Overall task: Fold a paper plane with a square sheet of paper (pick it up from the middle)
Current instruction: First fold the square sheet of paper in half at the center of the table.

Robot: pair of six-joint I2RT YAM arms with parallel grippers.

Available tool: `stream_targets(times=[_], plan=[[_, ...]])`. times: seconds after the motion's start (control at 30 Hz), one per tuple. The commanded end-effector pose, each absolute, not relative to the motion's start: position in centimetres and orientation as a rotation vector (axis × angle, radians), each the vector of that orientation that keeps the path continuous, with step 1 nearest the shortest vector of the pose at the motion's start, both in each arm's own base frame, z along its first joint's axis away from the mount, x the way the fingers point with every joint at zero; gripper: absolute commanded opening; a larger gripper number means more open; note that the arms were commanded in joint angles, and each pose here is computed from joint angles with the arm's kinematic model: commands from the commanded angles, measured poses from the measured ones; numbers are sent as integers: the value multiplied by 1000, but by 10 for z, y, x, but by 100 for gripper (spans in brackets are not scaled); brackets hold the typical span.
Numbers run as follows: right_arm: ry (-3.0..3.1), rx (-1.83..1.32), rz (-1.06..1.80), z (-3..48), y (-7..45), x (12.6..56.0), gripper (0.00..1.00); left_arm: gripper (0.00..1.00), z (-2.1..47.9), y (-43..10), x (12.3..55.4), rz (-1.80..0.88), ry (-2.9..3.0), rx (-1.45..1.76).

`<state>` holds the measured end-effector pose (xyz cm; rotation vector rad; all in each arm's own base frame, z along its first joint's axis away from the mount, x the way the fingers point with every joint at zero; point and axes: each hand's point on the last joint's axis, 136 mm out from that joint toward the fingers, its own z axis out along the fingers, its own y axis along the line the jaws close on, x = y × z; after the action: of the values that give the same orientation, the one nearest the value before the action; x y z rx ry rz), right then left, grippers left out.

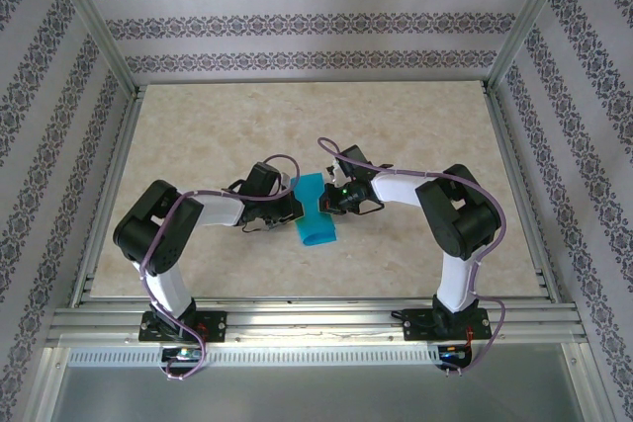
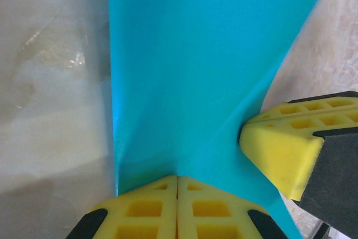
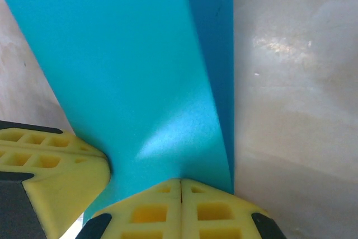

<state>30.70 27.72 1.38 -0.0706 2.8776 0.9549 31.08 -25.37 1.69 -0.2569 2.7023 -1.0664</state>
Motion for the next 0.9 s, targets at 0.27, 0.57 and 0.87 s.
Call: stream_targets(times=[0.27, 0.57, 0.87], plan=[[3083, 46, 725, -27, 242, 275, 0, 11, 51, -253, 319, -1122, 2631, -320], [3083, 56, 726, -27, 242, 275, 0, 11, 34, -259, 296, -1270, 2659, -378], [3088, 55, 713, -28, 240, 273, 0, 12, -1, -234, 275, -1056, 2790, -374]])
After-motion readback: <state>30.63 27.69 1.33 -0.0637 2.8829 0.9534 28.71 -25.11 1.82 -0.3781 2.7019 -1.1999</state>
